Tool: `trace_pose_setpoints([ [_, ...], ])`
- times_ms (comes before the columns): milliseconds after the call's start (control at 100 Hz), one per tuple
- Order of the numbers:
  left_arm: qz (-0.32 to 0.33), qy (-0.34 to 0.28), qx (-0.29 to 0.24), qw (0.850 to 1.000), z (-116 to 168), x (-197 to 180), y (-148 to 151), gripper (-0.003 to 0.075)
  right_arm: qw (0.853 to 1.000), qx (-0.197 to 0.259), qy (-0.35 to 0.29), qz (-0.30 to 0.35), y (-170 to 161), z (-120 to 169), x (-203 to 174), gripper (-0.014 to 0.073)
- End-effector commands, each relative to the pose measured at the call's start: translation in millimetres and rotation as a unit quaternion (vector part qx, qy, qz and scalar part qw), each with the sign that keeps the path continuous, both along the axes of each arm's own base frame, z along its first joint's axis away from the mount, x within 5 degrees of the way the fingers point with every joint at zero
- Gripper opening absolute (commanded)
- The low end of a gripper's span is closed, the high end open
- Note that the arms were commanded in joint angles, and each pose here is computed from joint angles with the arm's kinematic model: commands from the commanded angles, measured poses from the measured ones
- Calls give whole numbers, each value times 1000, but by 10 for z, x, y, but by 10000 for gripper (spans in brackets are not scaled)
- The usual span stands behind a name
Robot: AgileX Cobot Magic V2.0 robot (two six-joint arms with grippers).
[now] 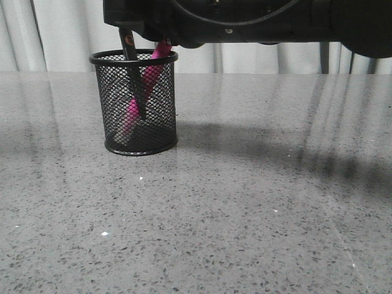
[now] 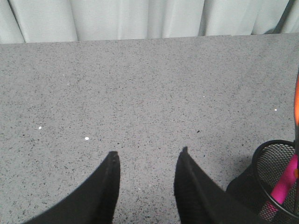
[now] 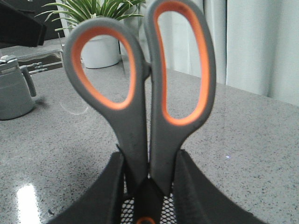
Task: Put pen and scissors into bin
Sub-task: 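Carry the scissors over the cup and lower blades-first into it, then open the right gripper to release the scissors and withdraw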
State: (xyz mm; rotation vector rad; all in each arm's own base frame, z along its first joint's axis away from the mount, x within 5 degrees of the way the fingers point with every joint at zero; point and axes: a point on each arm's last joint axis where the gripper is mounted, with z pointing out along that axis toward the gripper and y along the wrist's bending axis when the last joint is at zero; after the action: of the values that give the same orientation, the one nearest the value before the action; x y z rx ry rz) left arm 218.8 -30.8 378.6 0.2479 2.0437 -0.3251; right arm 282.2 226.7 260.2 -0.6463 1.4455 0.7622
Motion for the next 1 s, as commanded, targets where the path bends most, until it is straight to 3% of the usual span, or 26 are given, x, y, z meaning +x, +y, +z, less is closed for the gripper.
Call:
trace_pose_setpoints([
  [0,19,-43,-23,999,170,-20,15,260,997,53,-55,6,-19,280,-34,-74],
  [480,19,-43,-23,999,170,-20,15,260,999,3,-42,-10,-21,174,4,-74],
  [820,19,-43,-23,999,170,-20,15,260,999,4,-43,-9,-19,173,5,-73],
  [990,19,-43,-23,999,170,-20,15,260,999,4,-43,-9,-19,173,5,2],
])
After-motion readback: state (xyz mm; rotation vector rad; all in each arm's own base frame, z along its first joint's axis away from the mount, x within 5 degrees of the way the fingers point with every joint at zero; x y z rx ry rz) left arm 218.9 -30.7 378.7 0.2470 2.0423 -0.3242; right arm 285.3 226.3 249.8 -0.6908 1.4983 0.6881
